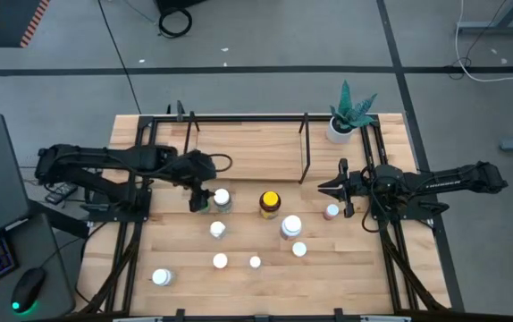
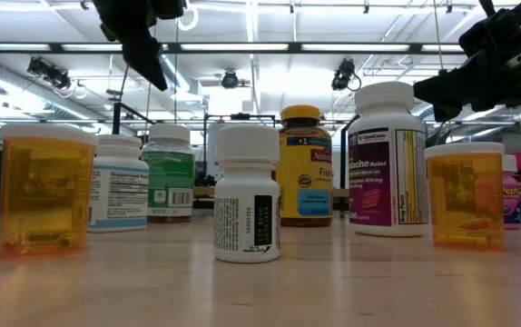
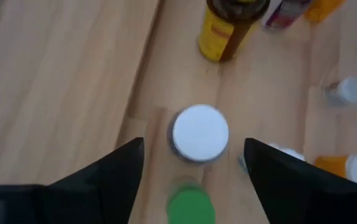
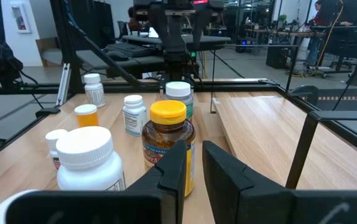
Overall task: Pick and place medicine bottles onto shelf by color
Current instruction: Put the transparent pill bottle on the shelf
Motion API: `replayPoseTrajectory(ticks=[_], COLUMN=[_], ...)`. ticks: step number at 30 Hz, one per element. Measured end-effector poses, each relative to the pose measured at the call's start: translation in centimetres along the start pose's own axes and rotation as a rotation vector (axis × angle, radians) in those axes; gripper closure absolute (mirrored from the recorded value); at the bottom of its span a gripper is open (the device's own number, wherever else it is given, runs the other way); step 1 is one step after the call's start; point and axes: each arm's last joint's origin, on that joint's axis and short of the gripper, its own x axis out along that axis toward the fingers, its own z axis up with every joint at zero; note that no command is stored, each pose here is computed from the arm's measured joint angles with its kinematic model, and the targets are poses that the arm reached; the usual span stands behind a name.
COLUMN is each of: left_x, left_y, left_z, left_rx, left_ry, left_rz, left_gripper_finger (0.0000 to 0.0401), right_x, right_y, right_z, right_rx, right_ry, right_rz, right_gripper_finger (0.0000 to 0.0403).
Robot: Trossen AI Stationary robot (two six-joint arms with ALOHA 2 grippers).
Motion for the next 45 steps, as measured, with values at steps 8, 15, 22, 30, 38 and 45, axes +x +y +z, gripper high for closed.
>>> replayPoseTrajectory(ticks=[8,15,22,30,38,45], left_x=[2.8,6.1,8.5,10.3,11.9,12.0], left_y=[-1.0,-1.5,-1.8,-1.9,-2.0,-2.0], left_z=[2.5,2.7,2.4,2.2,1.9,1.8], left_rx=[-0.003,-0.035,-0.048,-0.045,-0.005,0.001], left_ry=[0.092,0.199,0.273,0.318,0.368,0.375], left_rz=[-0.027,-0.037,-0.021,-0.008,-0.004,-0.003], left_gripper_finger=[0.0098,0.0081,0.0064,0.0060,0.0060,0.0074], right_x=[0.0,0.0,0.0,0.0,0.0,0.0], right_y=[0.0,0.0,0.0,0.0,0.0,0.0], right_z=[0.0,0.0,0.0,0.1,0.1,0.2], right_rx=[0.000,0.000,0.000,0.000,0.000,0.000], right_ry=[0.000,-0.002,-0.004,-0.005,-0.012,-0.016], right_rz=[0.000,0.000,0.000,0.000,0.000,0.000], right_gripper_finger=[0.0341,0.0341,0.0341,0.0341,0.0341,0.0341])
